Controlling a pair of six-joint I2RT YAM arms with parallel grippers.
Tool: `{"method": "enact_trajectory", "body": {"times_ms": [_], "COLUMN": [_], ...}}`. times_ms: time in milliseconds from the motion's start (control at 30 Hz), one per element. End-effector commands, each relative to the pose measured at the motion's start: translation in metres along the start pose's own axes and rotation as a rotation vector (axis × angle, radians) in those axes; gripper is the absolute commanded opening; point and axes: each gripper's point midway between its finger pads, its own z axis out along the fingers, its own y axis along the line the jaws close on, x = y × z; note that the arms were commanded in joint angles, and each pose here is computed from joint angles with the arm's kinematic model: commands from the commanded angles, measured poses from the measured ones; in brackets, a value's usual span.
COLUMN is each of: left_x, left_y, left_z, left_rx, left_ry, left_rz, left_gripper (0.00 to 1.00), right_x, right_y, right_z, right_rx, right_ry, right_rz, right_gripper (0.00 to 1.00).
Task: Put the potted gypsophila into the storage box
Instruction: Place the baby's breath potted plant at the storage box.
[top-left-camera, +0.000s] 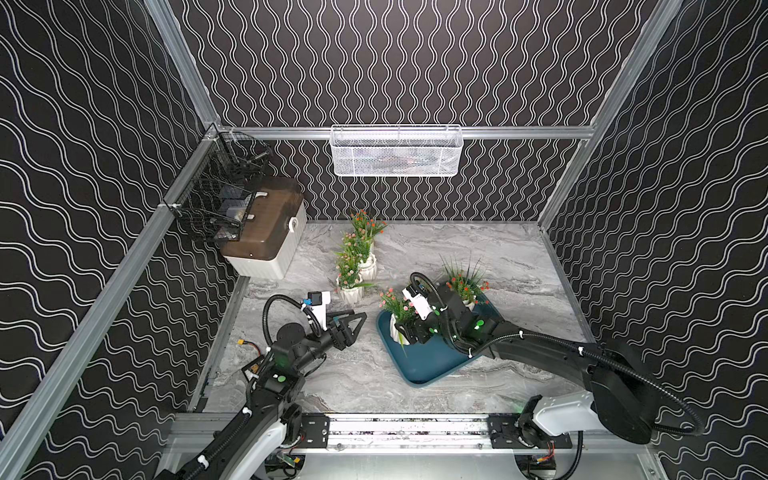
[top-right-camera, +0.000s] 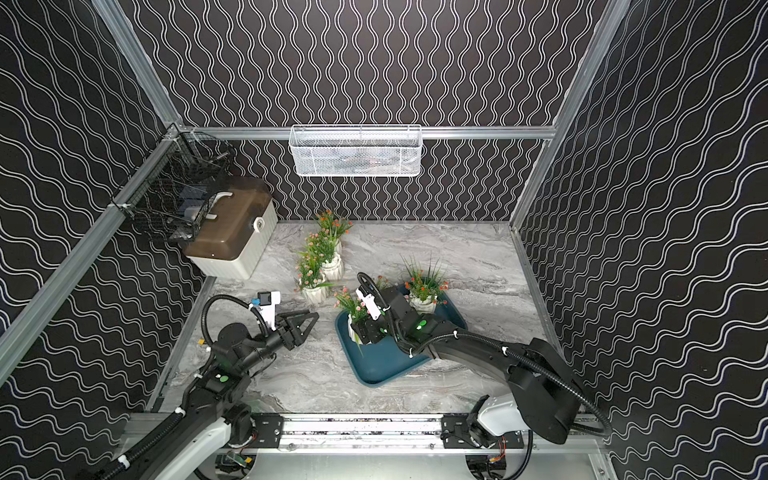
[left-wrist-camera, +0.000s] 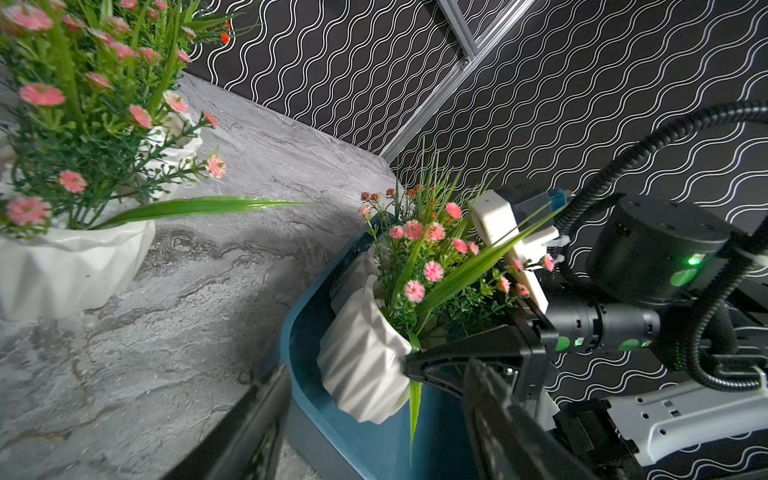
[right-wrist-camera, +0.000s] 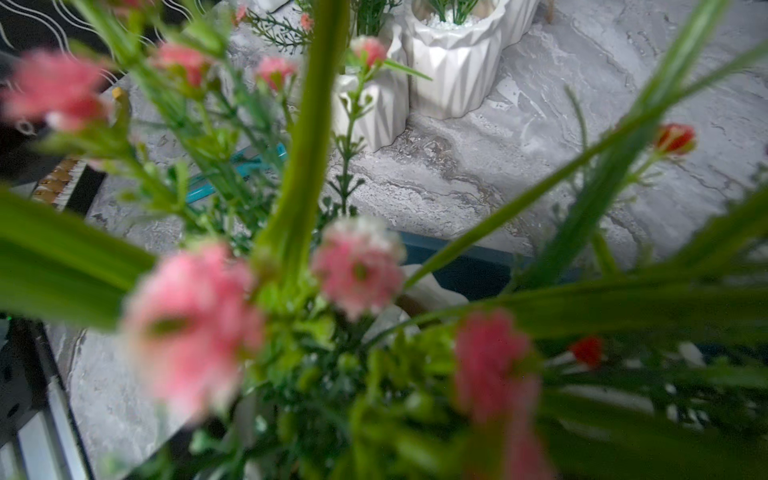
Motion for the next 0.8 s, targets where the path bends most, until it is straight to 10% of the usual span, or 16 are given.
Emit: {"method": "enact_trajectory", "body": {"times_ms": [0, 767], "left_x": [-0.003, -0.002], "left_y": [-0.004, -0.001], "left_z": [0.0, 0.003], "left_rx": [0.02, 0.015], "left_ry": [-0.014, -0.008], "left_rz": [0.005, 0.002], "left_gripper": [0.69, 0.7], "right_x": [-0.026, -0.008], "right_y": [0.002, -0.007], "right_z": [0.003, 0.036], "right_rx": [0.011, 0.079], "right_ry": [-0.13, -0.168], "right_rz": [0.013, -0.053], "right_gripper": [0.73, 0.77]}}
